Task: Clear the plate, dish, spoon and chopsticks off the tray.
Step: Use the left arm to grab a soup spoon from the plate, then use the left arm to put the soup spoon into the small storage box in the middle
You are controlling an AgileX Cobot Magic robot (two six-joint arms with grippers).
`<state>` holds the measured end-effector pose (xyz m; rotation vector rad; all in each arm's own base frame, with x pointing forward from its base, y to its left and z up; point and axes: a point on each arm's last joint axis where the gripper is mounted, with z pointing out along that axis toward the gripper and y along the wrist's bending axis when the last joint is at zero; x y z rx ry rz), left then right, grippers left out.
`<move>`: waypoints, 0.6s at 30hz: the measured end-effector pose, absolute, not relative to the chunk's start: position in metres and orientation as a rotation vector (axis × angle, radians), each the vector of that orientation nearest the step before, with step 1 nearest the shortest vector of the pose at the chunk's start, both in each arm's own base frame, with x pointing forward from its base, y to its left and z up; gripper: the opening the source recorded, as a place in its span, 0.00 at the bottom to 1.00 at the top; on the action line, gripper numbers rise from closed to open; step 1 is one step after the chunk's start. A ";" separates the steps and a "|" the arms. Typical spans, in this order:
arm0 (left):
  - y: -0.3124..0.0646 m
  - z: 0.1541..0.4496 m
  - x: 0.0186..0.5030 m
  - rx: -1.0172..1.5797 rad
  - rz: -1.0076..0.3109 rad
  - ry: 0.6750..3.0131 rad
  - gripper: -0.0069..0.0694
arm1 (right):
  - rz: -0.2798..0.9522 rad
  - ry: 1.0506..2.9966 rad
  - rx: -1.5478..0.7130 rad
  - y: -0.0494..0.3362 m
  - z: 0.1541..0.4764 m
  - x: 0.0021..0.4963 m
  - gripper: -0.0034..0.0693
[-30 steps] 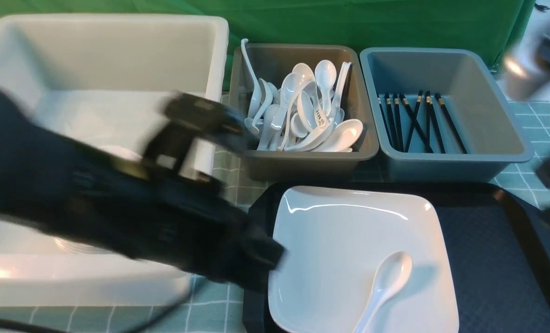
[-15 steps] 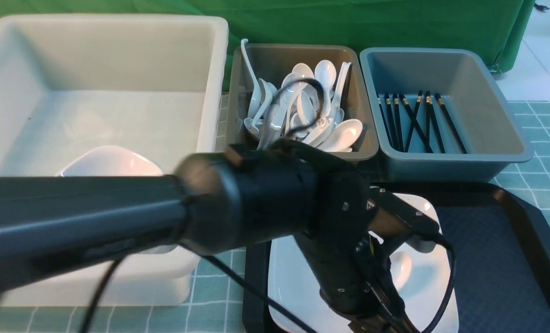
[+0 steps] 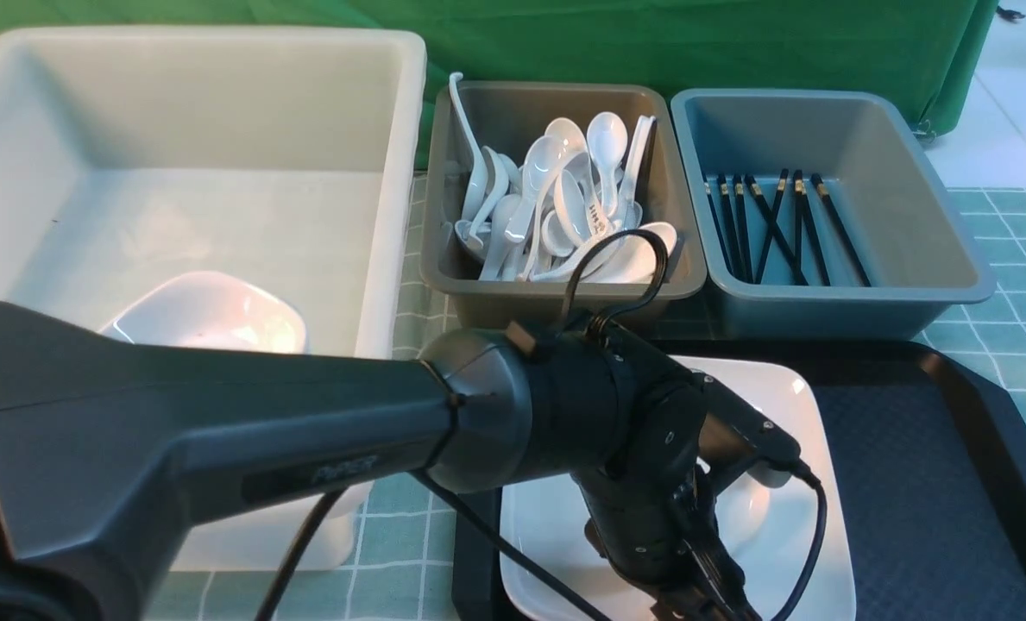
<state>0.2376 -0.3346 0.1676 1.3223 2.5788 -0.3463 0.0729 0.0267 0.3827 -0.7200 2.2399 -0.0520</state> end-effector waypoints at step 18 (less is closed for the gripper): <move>-0.302 0.315 0.313 1.018 -0.337 2.180 0.21 | -0.049 2.241 -0.720 0.027 0.383 0.073 0.14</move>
